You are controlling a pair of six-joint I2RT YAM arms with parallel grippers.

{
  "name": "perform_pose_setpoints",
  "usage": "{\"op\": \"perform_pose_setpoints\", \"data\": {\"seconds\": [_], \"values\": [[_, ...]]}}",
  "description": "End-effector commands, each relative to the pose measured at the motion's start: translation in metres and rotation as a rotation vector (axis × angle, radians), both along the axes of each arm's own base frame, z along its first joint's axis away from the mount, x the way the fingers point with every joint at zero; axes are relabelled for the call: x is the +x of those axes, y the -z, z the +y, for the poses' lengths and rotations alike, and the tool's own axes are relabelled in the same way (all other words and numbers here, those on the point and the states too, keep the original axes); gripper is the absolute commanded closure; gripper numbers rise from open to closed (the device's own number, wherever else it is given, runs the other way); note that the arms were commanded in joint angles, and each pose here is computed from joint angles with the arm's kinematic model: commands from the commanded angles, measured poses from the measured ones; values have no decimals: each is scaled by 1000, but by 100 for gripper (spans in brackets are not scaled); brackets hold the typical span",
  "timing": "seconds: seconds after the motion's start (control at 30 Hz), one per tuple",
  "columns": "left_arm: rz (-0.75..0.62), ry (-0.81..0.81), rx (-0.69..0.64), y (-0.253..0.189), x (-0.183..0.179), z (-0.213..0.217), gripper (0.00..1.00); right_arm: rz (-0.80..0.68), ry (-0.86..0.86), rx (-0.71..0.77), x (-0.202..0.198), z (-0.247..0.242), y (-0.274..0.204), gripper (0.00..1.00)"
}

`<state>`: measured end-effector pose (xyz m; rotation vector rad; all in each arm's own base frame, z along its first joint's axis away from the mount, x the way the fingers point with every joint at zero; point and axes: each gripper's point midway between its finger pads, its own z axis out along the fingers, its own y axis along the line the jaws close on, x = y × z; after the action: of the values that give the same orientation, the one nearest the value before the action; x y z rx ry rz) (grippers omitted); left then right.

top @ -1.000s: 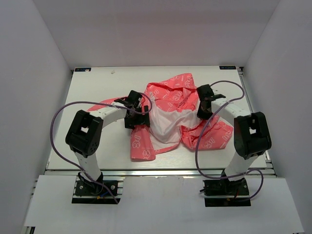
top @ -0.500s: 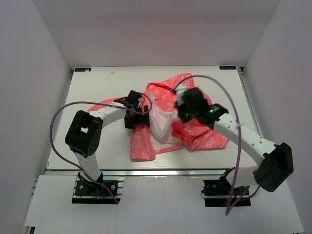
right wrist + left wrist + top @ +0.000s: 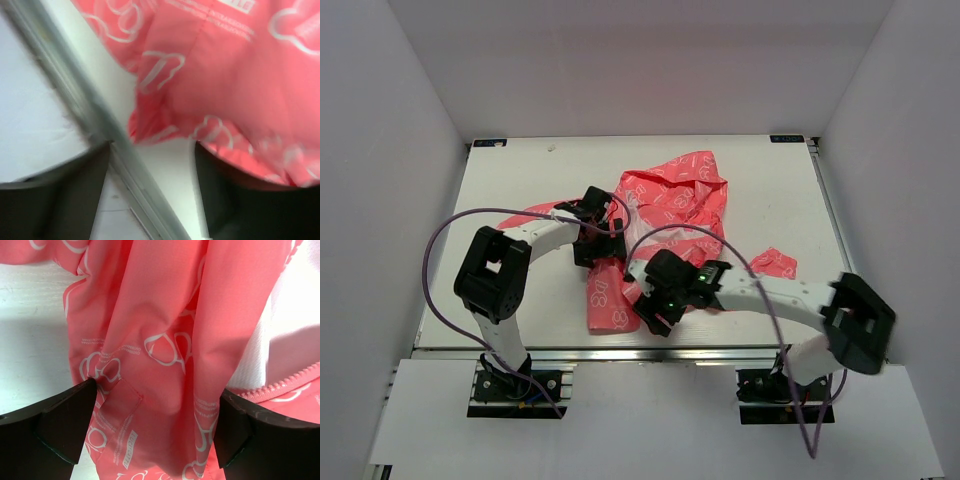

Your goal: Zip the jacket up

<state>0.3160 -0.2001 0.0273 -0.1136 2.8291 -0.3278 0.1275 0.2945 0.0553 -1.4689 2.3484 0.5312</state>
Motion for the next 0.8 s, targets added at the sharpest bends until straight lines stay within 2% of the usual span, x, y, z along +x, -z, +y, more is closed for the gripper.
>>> {"op": "perform_pose_setpoints", "data": {"seconds": [0.0, 0.03, 0.1, 0.13, 0.2, 0.33, 0.43, 0.63, 0.77], "values": [[8, -22, 40, -7, -4, 10, 2, -74, 60, 282, -4, 15, -73, 22], [6, -24, 40, -8, -4, 10, 2, -75, 101, 282, -6, 4, -69, 11], [3, -24, 38, -10, -4, 10, 2, -104, 186, 341, -6, -10, -86, 11], [-12, -36, 61, -10, -1, 14, 2, -124, 322, 309, 3, -26, -82, 11], [-12, -40, 65, -11, -1, 15, 2, -183, 491, 258, 15, -59, -76, 11], [-6, -59, 84, -9, -2, 22, 2, -146, 918, 48, 24, -141, -41, 11], [-8, -75, 88, -8, 0, 26, 2, -125, 1066, -17, 33, -174, -23, 11], [12, -49, 19, -4, -4, 12, 2, -132, 949, -6, 60, -151, -12, 11], [6, -59, 31, -5, -3, 16, 2, -150, 973, -158, 80, -154, 9, 12]]}}
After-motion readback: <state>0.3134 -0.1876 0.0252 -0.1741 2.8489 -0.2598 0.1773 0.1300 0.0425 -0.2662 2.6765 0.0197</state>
